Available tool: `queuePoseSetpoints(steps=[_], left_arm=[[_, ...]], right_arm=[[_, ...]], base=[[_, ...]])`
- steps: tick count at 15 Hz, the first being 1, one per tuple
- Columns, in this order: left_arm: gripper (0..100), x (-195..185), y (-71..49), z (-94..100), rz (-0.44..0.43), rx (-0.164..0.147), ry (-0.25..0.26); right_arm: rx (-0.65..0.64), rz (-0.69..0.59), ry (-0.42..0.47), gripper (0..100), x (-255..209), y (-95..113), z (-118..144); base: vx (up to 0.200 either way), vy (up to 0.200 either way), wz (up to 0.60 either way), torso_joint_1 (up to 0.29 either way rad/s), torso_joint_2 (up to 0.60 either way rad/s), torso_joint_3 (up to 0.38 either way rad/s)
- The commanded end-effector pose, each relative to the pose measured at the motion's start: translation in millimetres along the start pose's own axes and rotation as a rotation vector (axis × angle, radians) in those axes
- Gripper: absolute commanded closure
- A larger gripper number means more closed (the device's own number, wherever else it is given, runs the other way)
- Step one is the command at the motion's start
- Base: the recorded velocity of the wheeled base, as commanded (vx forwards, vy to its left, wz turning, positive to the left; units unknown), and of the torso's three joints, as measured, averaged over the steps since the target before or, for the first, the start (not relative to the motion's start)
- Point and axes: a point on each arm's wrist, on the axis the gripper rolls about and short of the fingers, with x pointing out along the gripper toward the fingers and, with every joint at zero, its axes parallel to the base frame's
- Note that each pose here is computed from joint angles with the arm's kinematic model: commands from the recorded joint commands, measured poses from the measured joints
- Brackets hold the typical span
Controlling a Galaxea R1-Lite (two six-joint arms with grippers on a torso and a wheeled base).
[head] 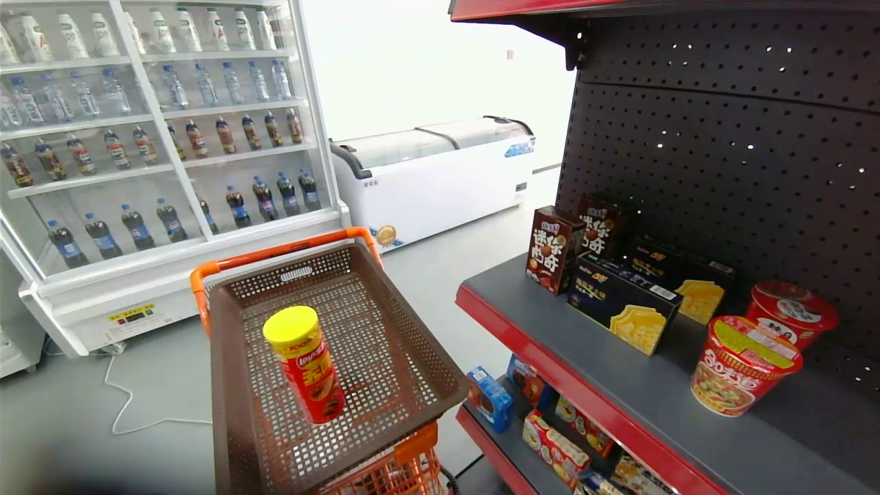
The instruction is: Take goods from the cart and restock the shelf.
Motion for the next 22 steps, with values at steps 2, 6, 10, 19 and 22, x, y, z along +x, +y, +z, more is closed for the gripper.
queuePoseSetpoints(steps=[2, 6, 10, 19, 22], left_arm=[[0, 85, 10.6, 41.4, -0.181, -0.122, 0.271], [0, 148, 14.5, 21.3, -0.275, -0.142, 0.278], [0, 183, 5.4, -9.2, -0.384, -0.133, 0.269], [0, 245, -11.0, -32.9, -0.457, -0.111, 0.261], [0, 267, -19.2, -40.6, -0.484, -0.092, 0.255]], right_arm=[[0.0, 0.0, -0.001, 0, 0, 0, 0], [0.0, 0.0, -0.001, 0, 0, 0, 0], [0.0, 0.0, -0.001, 0, 0, 0, 0], [0.0, 0.0, -0.001, 0, 0, 0, 0], [0.0, 0.0, -0.001, 0, 0, 0, 0]], base=[[0.0, 0.0, 0.0, 0.0, 0.0, 0.0], [0.0, 0.0, 0.0, 0.0, 0.0, 0.0], [0.0, 0.0, 0.0, 0.0, 0.0, 0.0], [0.0, 0.0, 0.0, 0.0, 0.0, 0.0], [0.0, 0.0, 0.0, 0.0, 0.0, 0.0]])
